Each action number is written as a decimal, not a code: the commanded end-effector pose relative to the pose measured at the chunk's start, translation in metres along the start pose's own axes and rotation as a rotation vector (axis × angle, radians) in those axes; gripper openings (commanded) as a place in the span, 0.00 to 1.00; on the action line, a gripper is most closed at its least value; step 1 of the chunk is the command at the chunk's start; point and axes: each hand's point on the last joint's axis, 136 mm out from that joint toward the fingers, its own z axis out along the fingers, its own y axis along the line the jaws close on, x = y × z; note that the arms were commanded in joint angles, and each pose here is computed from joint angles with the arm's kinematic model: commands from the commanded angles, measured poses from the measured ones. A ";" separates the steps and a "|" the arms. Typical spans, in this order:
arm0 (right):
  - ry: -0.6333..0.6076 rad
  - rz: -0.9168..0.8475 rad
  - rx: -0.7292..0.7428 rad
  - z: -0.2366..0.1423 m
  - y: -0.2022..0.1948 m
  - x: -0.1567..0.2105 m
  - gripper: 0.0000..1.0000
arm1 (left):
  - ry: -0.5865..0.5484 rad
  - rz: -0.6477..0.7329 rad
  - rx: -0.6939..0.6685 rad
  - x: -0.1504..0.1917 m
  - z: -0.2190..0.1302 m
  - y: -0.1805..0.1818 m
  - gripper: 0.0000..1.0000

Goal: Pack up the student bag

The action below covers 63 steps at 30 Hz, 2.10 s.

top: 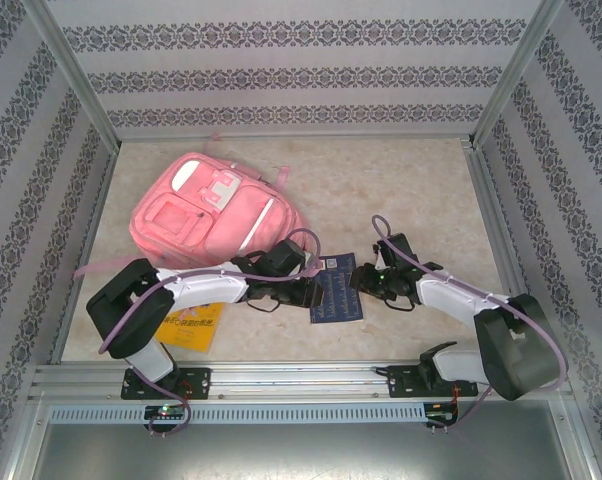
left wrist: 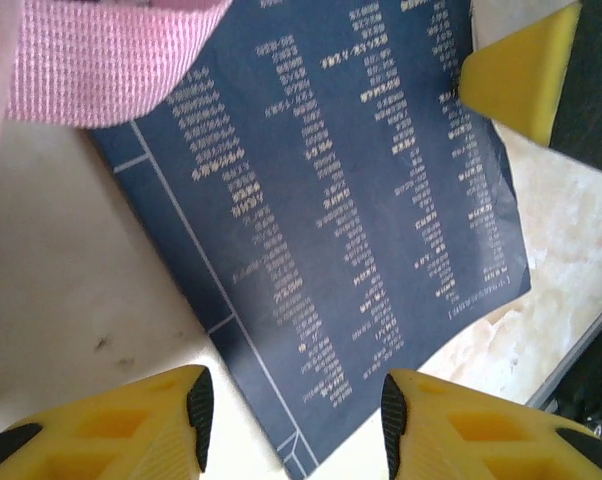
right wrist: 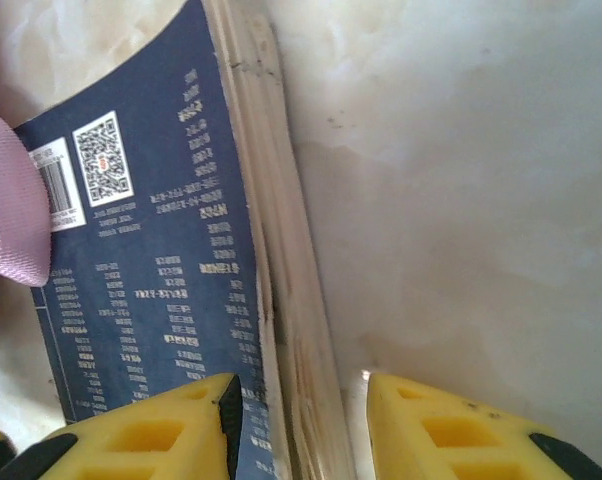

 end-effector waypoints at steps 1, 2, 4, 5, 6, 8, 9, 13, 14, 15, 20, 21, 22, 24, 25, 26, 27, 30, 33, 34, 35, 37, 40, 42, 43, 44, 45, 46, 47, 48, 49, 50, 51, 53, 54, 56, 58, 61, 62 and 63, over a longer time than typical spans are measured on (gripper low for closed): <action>0.023 -0.017 -0.070 0.004 0.012 -0.001 0.39 | -0.032 0.005 0.017 -0.005 0.012 -0.001 0.49; 0.035 -0.012 -0.081 0.006 0.013 0.001 0.39 | -0.027 0.003 0.019 -0.004 0.015 -0.001 0.49; 0.058 -0.012 -0.102 0.008 0.016 0.005 0.39 | -0.012 -0.004 0.027 -0.003 0.022 -0.001 0.48; 0.062 -0.013 -0.108 0.009 0.017 0.006 0.38 | -0.007 -0.006 0.028 -0.002 0.024 -0.001 0.48; 0.069 -0.014 -0.108 0.009 0.016 0.007 0.38 | -0.002 -0.008 0.028 -0.001 0.026 0.000 0.48; 0.071 -0.015 -0.105 0.009 0.015 0.009 0.38 | 0.000 -0.008 0.024 0.000 0.028 0.002 0.47; 0.071 -0.015 -0.110 0.009 0.015 0.009 0.38 | -0.001 -0.008 0.024 0.000 0.028 0.003 0.47; 0.087 -0.001 -0.163 0.006 0.024 0.013 0.35 | 0.011 -0.006 0.030 0.003 0.032 0.004 0.47; 0.086 0.000 -0.177 0.003 0.028 0.013 0.34 | 0.016 -0.006 0.030 0.004 0.033 0.005 0.47; 0.083 0.001 -0.182 0.001 0.029 0.013 0.34 | 0.017 -0.005 0.031 0.005 0.033 0.005 0.47; 0.049 -0.007 -0.195 -0.015 0.035 0.012 0.32 | 0.021 0.004 0.025 0.006 0.032 0.006 0.46; 0.045 -0.011 -0.200 -0.017 0.037 0.012 0.31 | 0.024 0.006 0.021 0.007 0.032 0.007 0.46; 0.045 -0.011 -0.200 -0.019 0.037 0.013 0.31 | 0.023 0.008 0.018 0.007 0.032 0.008 0.46; 0.043 -0.011 -0.203 -0.022 0.037 0.015 0.31 | 0.024 0.012 0.017 0.008 0.032 0.008 0.46; 0.044 -0.007 -0.212 -0.022 0.038 0.016 0.31 | 0.024 0.011 0.018 0.007 0.031 0.008 0.46; 0.049 -0.001 -0.227 -0.023 0.040 0.017 0.31 | 0.026 0.011 0.017 0.008 0.032 0.008 0.46; 0.058 0.003 -0.237 -0.022 0.041 0.019 0.31 | 0.027 0.013 0.019 0.008 0.032 0.008 0.46; 0.094 0.013 -0.284 -0.023 0.049 0.024 0.31 | 0.030 0.016 0.018 0.009 0.032 0.008 0.46; 0.125 0.027 -0.344 -0.026 0.059 0.027 0.33 | 0.033 0.017 0.019 0.010 0.032 0.009 0.46; 0.131 0.030 -0.367 -0.028 0.063 0.028 0.33 | 0.035 0.017 0.017 0.011 0.032 0.009 0.46; 0.134 0.035 -0.380 -0.029 0.065 0.029 0.34 | 0.036 0.019 0.018 0.011 0.032 0.009 0.46; 0.131 0.037 -0.385 -0.033 0.067 0.029 0.34 | 0.035 0.019 0.020 0.011 0.032 0.009 0.46; 0.130 0.029 -0.393 -0.038 0.070 0.030 0.36 | 0.038 0.018 0.024 0.012 0.032 0.009 0.46; 0.127 0.023 -0.397 -0.040 0.070 0.030 0.38 | 0.040 0.020 0.027 0.013 0.032 0.009 0.46; 0.130 0.024 -0.394 -0.039 0.070 0.031 0.38 | 0.041 0.019 0.029 0.013 0.033 0.008 0.46; 0.133 0.025 -0.393 -0.038 0.069 0.031 0.39 | 0.043 0.019 0.029 0.013 0.033 0.008 0.46; 0.143 0.022 -0.394 -0.037 0.069 0.032 0.39 | 0.043 0.020 0.031 0.013 0.033 0.008 0.46; 0.149 0.021 -0.392 -0.035 0.069 0.033 0.39 | 0.042 0.020 0.032 0.012 0.033 0.007 0.46; 0.154 0.020 -0.387 -0.032 0.068 0.034 0.39 | 0.043 0.021 0.032 0.012 0.033 0.007 0.46; 0.155 0.020 -0.383 -0.031 0.067 0.034 0.40 | 0.043 0.021 0.035 0.012 0.033 0.006 0.46; 0.158 0.015 -0.379 -0.028 0.067 0.035 0.40 | 0.044 0.021 0.036 0.012 0.033 0.006 0.46; 0.163 0.010 -0.374 -0.026 0.067 0.036 0.40 | 0.045 0.022 0.037 0.012 0.033 0.006 0.46; 0.166 0.006 -0.371 -0.024 0.067 0.036 0.41 | 0.044 0.022 0.038 0.012 0.033 0.005 0.46; 0.172 -0.006 -0.362 -0.020 0.067 0.038 0.42 | 0.046 0.023 0.041 0.012 0.033 0.005 0.46; 0.174 -0.010 -0.352 -0.018 0.065 0.038 0.42 | 0.045 0.023 0.041 0.012 0.032 0.005 0.46; 0.178 -0.013 -0.330 -0.013 0.061 0.039 0.43 | 0.045 0.022 0.041 0.012 0.032 0.005 0.46; 0.182 -0.014 -0.305 -0.008 0.056 0.039 0.43 | 0.043 0.022 0.041 0.012 0.032 0.005 0.46; 0.173 -0.017 -0.281 -0.008 0.053 0.038 0.42 | 0.046 0.018 0.040 0.013 0.033 0.006 0.46; 0.162 -0.024 -0.276 -0.011 0.053 0.037 0.42 | 0.044 0.020 0.042 0.013 0.032 0.005 0.46; 0.151 -0.030 -0.265 -0.014 0.052 0.036 0.42 | 0.047 0.019 0.040 0.013 0.032 0.006 0.46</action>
